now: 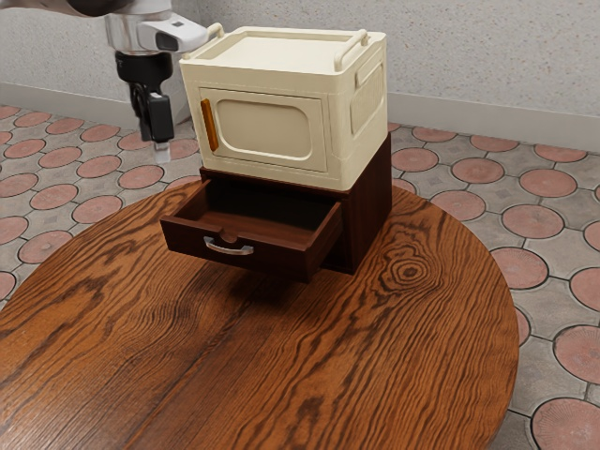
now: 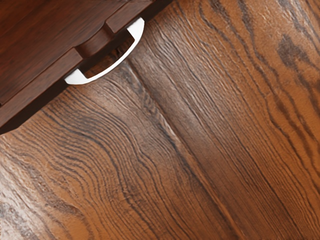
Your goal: Push the drawer handle with one arm to close the drawer
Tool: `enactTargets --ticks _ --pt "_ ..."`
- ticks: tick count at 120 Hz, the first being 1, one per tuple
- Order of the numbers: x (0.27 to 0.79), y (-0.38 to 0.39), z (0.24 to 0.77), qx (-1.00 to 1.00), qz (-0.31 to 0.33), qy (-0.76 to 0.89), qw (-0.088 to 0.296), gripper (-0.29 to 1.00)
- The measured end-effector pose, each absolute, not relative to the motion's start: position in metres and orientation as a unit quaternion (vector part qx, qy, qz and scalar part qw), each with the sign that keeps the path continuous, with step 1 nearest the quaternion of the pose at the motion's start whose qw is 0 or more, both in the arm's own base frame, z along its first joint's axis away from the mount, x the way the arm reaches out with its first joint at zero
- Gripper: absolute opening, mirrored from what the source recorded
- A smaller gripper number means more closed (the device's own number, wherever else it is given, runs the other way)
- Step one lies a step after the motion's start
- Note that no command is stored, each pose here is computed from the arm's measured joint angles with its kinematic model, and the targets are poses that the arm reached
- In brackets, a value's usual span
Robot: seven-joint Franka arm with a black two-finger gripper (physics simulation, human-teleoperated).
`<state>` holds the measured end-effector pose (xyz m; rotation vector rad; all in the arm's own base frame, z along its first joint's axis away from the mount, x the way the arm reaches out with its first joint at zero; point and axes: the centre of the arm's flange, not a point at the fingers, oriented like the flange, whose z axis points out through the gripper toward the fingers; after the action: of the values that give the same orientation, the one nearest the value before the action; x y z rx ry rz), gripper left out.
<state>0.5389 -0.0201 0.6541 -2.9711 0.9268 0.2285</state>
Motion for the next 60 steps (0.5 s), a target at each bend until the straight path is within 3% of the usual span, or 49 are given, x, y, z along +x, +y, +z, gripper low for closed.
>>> enactTargets --ticks 24,42,54,60 --pt "0.537 -0.025 0.66 -0.947 0.065 0.315 0.008 0.7" --pt "0.435 -0.044 0.799 -0.945 -0.051 0.321 0.034 0.7" --pt "0.388 -0.086 0.791 -0.949 -0.014 0.314 0.033 0.69" --pt "0.384 -0.083 0.764 -0.959 0.026 0.282 0.03 0.61"
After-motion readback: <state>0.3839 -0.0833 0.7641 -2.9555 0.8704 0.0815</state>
